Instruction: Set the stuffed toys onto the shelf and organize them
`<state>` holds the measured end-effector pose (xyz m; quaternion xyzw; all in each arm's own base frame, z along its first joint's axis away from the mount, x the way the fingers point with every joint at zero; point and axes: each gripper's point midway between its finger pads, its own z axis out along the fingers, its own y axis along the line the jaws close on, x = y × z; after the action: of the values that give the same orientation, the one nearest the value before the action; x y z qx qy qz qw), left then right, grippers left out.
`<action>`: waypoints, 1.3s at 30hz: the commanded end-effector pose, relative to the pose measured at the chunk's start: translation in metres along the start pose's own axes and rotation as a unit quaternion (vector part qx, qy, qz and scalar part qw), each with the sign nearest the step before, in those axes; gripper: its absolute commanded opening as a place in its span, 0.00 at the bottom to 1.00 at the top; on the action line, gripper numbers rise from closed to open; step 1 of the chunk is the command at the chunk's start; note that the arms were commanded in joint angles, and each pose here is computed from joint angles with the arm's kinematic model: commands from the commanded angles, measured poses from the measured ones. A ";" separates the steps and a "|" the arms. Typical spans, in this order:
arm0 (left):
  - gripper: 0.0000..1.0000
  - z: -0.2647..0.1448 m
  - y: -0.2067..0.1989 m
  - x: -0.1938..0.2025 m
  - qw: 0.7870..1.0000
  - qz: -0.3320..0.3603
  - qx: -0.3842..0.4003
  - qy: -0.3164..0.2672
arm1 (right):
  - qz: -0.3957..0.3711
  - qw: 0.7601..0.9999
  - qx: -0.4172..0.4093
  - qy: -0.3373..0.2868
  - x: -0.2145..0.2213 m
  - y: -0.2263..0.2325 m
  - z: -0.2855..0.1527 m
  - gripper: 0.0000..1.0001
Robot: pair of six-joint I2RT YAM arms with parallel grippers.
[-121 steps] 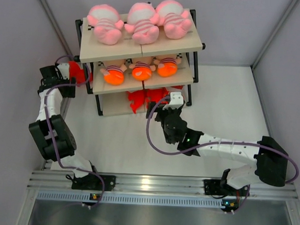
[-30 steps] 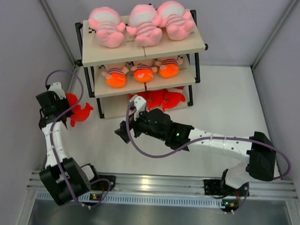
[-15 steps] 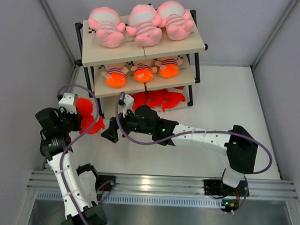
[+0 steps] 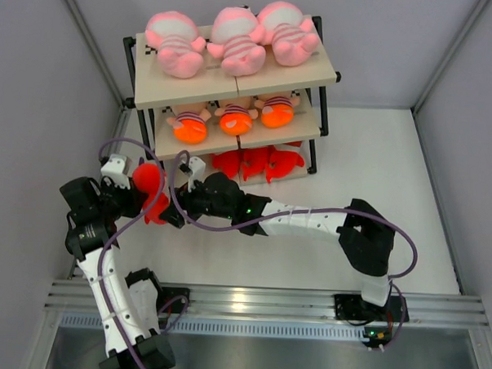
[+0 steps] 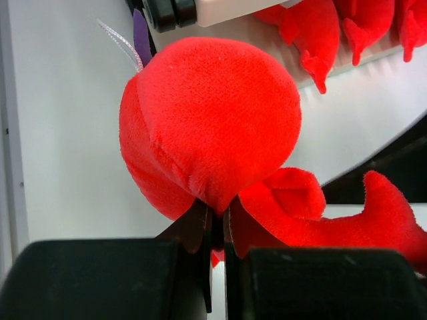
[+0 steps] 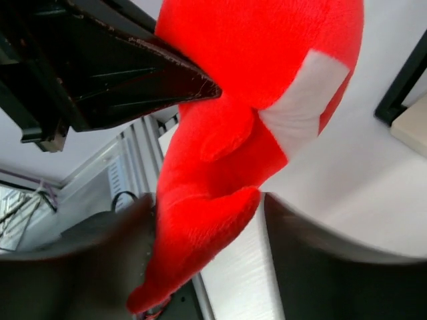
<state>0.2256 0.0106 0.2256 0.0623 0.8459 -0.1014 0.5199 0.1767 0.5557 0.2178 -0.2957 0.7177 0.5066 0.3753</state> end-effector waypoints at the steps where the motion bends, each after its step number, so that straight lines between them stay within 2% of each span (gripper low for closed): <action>1: 0.00 -0.006 -0.012 -0.016 0.999 0.008 0.024 -0.024 | -0.014 0.998 0.013 -0.060 -0.041 0.004 0.000 0.53; 3: 0.00 -0.005 -0.013 -0.014 0.999 0.001 0.029 -0.020 | -0.019 0.997 0.028 -0.065 -0.042 -0.003 -0.003 0.31; 4: 0.00 -0.005 -0.013 -0.014 0.999 0.001 0.028 -0.020 | -0.022 0.997 0.038 -0.069 -0.045 -0.006 -0.004 0.11; 5: 0.00 -0.005 -0.012 -0.014 1.000 -0.002 0.025 -0.018 | -0.027 0.997 0.047 -0.059 -0.042 -0.011 -0.006 0.01; 6: 0.00 -0.005 -0.011 -0.015 1.000 -0.001 0.022 -0.018 | -0.031 0.996 0.063 -0.057 -0.039 -0.018 -0.008 0.00; 7: 0.07 -0.006 -0.010 -0.013 1.000 -0.005 0.020 -0.012 | -0.038 0.994 0.081 -0.064 -0.044 -0.023 -0.015 0.00; 8: 0.26 -0.007 -0.008 -0.013 1.000 0.002 0.015 -0.009 | -0.055 0.992 0.099 -0.057 -0.041 -0.030 -0.021 0.00; 9: 0.55 -0.010 -0.001 -0.015 1.000 0.009 -0.010 -0.004 | -0.067 0.989 0.121 -0.045 -0.032 -0.041 -0.028 0.00; 10: 0.65 -0.012 0.003 -0.015 1.000 0.012 -0.024 0.000 | -0.082 0.982 0.158 -0.056 -0.040 -0.049 -0.040 0.00; 12: 0.81 -0.022 0.017 -0.016 0.997 0.013 -0.074 0.015 | -0.147 0.968 0.202 -0.019 -0.026 -0.066 -0.056 0.00; 15: 0.83 -0.028 0.030 -0.025 0.993 -0.002 -0.114 0.016 | -0.247 0.936 0.250 0.021 -0.019 -0.080 -0.077 0.00; 17: 0.83 -0.031 0.042 -0.025 0.989 -0.001 -0.145 0.027 | -0.333 0.894 0.295 0.048 -0.018 -0.087 -0.091 0.00; 20: 0.83 -0.032 0.055 -0.023 0.985 0.014 -0.168 0.044 | -0.401 0.840 0.360 0.064 -0.025 -0.099 -0.108 0.00; 23: 0.83 -0.027 0.057 -0.014 0.985 0.012 -0.164 0.058 | -0.434 0.810 0.390 0.053 -0.037 -0.101 -0.108 0.00; 27: 0.83 -0.021 0.058 -0.007 0.986 0.005 -0.154 0.071 | -0.477 0.783 0.396 0.052 -0.046 -0.093 -0.090 0.00; 29: 0.83 -0.019 0.058 -0.007 0.986 0.004 -0.150 0.073 | -0.482 0.771 0.414 0.044 -0.061 -0.087 -0.084 0.00; 33: 0.83 -0.015 0.061 -0.003 0.985 -0.001 -0.149 0.084 | -0.487 0.747 0.449 0.048 -0.064 -0.095 -0.064 0.00; 38: 0.82 -0.014 0.063 -0.001 0.985 0.002 -0.149 0.090 | -0.466 0.753 0.464 0.024 -0.084 -0.089 -0.039 0.00; 39: 0.82 -0.014 0.064 0.000 0.984 0.003 -0.151 0.091 | -0.468 0.747 0.470 0.036 -0.075 -0.098 -0.032 0.00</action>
<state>0.2268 0.0736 0.2259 -0.0133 0.8944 0.0263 0.4463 0.2831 0.4873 0.2077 -0.4450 0.6470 -0.1408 0.6030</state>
